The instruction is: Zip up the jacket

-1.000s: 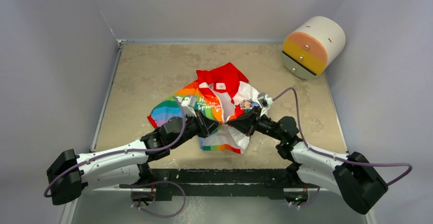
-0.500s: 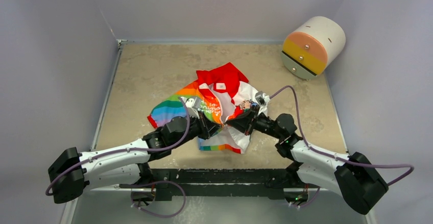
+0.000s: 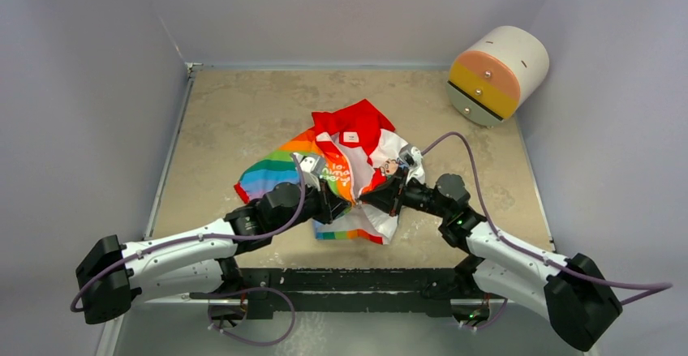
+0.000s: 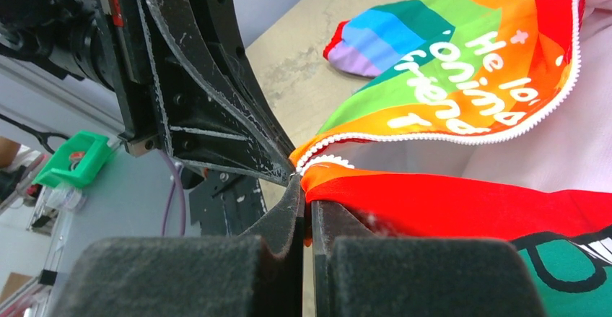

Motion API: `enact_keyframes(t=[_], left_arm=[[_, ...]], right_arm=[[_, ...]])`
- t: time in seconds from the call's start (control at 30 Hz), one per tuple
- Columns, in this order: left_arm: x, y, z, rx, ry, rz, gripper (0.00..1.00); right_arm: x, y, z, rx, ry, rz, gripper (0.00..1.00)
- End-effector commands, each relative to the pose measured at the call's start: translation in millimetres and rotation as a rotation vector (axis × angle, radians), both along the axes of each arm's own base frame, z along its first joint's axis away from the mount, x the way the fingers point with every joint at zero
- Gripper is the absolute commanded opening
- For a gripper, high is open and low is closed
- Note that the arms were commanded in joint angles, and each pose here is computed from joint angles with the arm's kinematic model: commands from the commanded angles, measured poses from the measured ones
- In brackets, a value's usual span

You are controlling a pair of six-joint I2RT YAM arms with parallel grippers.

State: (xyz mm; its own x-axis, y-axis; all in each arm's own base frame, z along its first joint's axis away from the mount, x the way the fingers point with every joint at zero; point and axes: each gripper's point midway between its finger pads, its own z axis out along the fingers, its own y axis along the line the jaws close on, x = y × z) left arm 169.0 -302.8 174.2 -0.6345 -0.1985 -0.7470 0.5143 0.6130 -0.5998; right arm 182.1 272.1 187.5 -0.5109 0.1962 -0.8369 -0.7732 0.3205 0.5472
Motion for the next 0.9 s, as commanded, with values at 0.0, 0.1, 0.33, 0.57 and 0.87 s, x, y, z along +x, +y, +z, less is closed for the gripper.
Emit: enact_keyframes(t=[0.0,0.1,0.33,0.57,0.87], left_arm=[[-4,-8,27,-0.022,-0.061,-0.067,0.00],[-7,-10,28,-0.015,-0.068,-0.092,0.00],[-11,-13,24,0.013,-0.074,-0.132,0.00],[-14,-15,12,0.058,-0.069,-0.153,0.00],[-28,-23,11,0.055,-0.076,-0.229,0.00]], right_arm=[[-5,2,18,-0.016,-0.064,0.040,0.00],[-5,0,18,-0.025,-0.059,0.034,0.00],[-2,-2,24,-0.004,-0.032,-0.004,0.00],[-1,-1,33,0.038,-0.008,-0.015,0.00],[6,-3,21,0.004,0.037,-0.060,0.00]])
